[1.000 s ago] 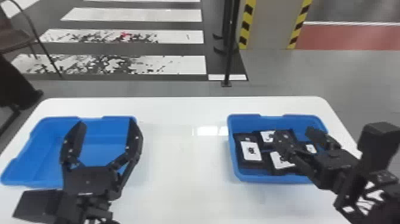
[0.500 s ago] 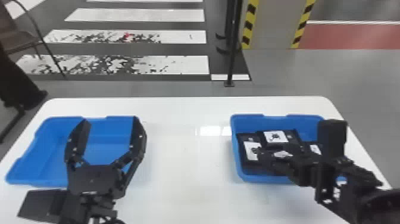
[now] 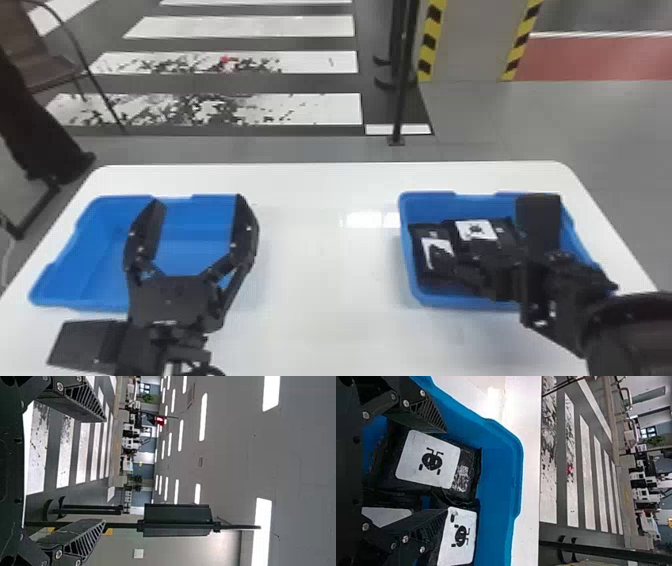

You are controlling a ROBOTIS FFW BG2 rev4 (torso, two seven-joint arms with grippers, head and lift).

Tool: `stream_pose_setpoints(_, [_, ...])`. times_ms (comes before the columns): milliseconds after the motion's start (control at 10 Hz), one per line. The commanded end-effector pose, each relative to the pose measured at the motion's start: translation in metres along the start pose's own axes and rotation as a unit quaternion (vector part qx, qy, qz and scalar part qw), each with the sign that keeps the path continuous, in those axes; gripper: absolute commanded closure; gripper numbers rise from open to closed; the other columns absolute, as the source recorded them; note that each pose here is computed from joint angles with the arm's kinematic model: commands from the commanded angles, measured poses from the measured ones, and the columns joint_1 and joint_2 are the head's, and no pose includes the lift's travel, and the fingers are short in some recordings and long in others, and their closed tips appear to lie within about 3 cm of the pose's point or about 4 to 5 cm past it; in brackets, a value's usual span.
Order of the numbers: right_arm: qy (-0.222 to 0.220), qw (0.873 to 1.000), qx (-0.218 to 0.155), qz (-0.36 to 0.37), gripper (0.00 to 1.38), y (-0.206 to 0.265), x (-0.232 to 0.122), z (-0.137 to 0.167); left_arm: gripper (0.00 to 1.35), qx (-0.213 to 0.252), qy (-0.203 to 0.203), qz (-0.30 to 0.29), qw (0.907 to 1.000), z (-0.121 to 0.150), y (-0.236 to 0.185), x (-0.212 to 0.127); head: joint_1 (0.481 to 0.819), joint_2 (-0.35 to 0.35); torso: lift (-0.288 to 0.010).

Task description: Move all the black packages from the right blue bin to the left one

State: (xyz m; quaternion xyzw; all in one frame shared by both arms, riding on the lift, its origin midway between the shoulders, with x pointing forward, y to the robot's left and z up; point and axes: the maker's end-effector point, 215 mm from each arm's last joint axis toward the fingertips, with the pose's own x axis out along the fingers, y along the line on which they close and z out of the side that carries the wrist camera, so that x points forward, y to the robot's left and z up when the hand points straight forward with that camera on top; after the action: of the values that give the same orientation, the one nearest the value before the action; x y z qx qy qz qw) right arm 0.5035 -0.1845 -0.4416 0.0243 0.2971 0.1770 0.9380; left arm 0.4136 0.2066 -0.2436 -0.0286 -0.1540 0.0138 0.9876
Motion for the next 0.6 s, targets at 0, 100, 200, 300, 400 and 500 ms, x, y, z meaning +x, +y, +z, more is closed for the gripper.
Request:
stream_pose_setpoints(0, [0.004, 1.000, 0.001, 0.002, 0.34, 0.001, 0.004, -0.001, 0.15, -0.003, -0.006, 0.000, 1.0000, 0.003, -0.001, 0.000, 0.695, 0.026, -0.154])
stream_pose_setpoints(100, [0.008, 1.000, 0.005, 0.006, 0.35, 0.004, 0.004, -0.004, 0.15, -0.003, -0.006, 0.000, 1.0000, 0.003, -0.001, 0.000, 0.695, 0.028, -0.154])
stream_pose_setpoints(200, [0.015, 1.000, 0.008, 0.008, 0.35, 0.005, 0.005, -0.009, 0.15, -0.003, -0.007, -0.001, 1.0000, 0.003, 0.000, 0.000, 0.695, 0.030, -0.154])
stream_pose_setpoints(300, [0.025, 0.999, 0.015, 0.014, 0.35, 0.009, 0.007, -0.016, 0.15, -0.004, -0.007, 0.000, 1.0000, 0.003, 0.000, 0.000, 0.695, 0.031, -0.154])
stream_pose_setpoints(400, [0.031, 0.999, 0.021, 0.018, 0.34, 0.010, 0.011, -0.021, 0.15, -0.003, -0.006, 0.000, 1.0000, 0.002, 0.000, -0.001, 0.695, 0.035, -0.154])
stream_pose_setpoints(500, [0.037, 0.999, 0.030, 0.026, 0.35, 0.014, 0.014, -0.025, 0.15, -0.003, -0.006, 0.000, 1.0000, 0.002, 0.000, -0.001, 0.695, 0.039, -0.154])
